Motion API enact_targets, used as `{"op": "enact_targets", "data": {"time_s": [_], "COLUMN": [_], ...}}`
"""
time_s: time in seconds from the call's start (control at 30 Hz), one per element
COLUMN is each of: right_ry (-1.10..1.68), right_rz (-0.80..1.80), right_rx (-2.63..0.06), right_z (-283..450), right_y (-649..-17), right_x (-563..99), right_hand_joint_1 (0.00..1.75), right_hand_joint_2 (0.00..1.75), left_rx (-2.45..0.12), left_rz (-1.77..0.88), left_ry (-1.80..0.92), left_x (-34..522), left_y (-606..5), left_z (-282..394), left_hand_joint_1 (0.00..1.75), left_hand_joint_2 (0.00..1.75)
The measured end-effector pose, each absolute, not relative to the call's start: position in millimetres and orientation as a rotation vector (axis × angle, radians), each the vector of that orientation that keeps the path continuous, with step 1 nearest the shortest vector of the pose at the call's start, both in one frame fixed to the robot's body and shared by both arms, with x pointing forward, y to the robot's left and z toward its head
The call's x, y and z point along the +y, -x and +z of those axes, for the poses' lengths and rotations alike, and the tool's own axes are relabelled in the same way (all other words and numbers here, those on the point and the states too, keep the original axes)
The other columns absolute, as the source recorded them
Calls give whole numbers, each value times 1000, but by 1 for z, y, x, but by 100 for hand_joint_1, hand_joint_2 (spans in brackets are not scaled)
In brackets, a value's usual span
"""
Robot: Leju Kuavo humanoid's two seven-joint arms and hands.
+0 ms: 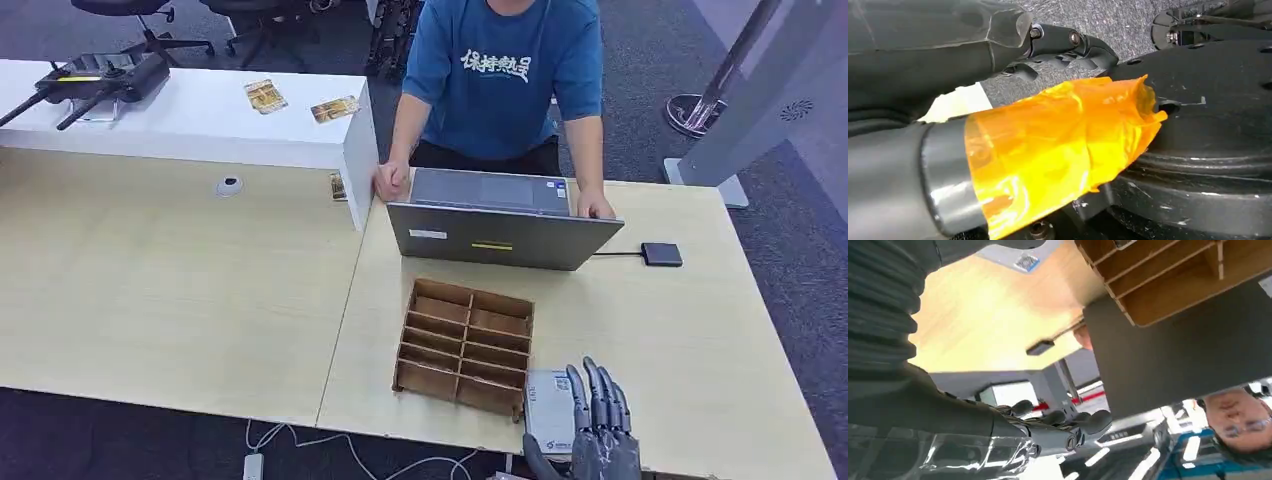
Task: Pass the card to the sensor for recognition and then transmit it.
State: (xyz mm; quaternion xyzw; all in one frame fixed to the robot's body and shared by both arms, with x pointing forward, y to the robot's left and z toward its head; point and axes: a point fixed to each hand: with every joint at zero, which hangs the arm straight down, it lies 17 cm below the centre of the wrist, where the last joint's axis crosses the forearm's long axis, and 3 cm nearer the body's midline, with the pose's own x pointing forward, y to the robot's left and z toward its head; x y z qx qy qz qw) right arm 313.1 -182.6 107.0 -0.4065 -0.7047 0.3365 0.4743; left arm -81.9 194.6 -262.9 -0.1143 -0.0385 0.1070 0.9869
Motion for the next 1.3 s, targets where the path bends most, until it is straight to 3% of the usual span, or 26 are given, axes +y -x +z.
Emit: {"op": "enact_targets", "data": {"time_s": [0.33,1.3], "right_ry": [812,688], "right_rz": [868,917], "right_rx": [-1722,-1779], "right_z": [81,70], "right_y": [-307,-316], "right_x": [-142,-112], "right_hand_joint_1": [0,0], "right_hand_joint_2": [175,175], "left_rx": [-76,-73], "left_rz": [222,229], "left_ry": [231,232], "left_x": [195,195], "left_y": [82,82], "left_z": [-263,-263], "left_hand_joint_1": [0,0], "left_hand_joint_2": [0,0]}}
